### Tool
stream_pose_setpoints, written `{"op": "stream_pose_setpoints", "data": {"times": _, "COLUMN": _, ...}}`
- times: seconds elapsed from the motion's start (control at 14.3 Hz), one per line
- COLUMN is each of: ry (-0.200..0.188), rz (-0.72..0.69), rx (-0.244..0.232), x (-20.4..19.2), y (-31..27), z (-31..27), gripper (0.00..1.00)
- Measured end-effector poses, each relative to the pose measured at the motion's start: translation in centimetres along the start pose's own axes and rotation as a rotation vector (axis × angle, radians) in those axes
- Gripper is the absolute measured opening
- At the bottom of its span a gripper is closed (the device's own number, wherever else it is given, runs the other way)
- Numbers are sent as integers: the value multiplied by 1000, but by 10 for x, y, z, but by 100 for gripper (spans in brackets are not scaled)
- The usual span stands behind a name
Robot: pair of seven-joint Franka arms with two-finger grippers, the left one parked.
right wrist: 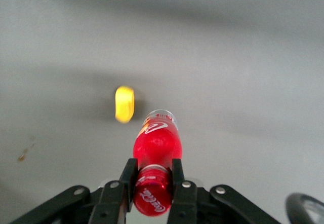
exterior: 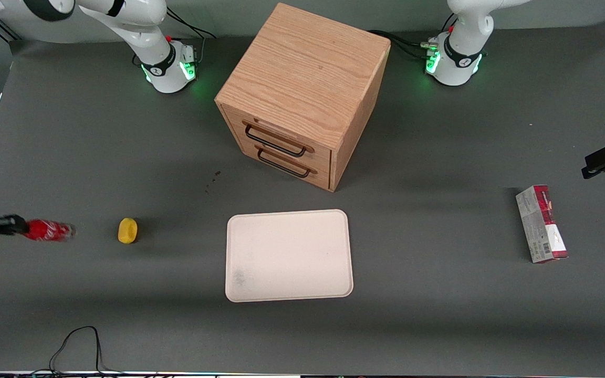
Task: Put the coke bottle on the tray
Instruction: 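Lift the grasped bottle up off the table with the right gripper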
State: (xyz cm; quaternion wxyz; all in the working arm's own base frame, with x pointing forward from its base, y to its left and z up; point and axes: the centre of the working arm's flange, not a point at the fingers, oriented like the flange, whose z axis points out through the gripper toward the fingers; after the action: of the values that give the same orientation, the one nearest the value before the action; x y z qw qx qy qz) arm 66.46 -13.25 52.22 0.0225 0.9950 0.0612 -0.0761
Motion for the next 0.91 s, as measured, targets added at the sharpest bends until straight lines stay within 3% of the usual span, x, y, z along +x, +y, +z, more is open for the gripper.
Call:
{"op": "stream_pose_setpoints", "data": {"times": 0.21, "ry": 11, "rz": 4, "rx": -11, "x": -49, "y": -13, "z": -49, "gripper": 31}}
{"op": "stream_pose_setpoints", "data": {"times": 0.56, "ry": 22, "rz": 5, "rx": -27, "x": -111, "y": -31, "z": -55, "gripper": 31}}
{"op": "stream_pose_setpoints", "data": {"times": 0.77, "ry": 33, "rz": 7, "rx": -29, "x": -104, "y": -44, "z": -53, "gripper": 31}}
{"op": "stream_pose_setpoints", "data": {"times": 0.91, "ry": 30, "rz": 41, "rx": -29, "x": -79, "y": -77, "z": -48, "gripper": 31}}
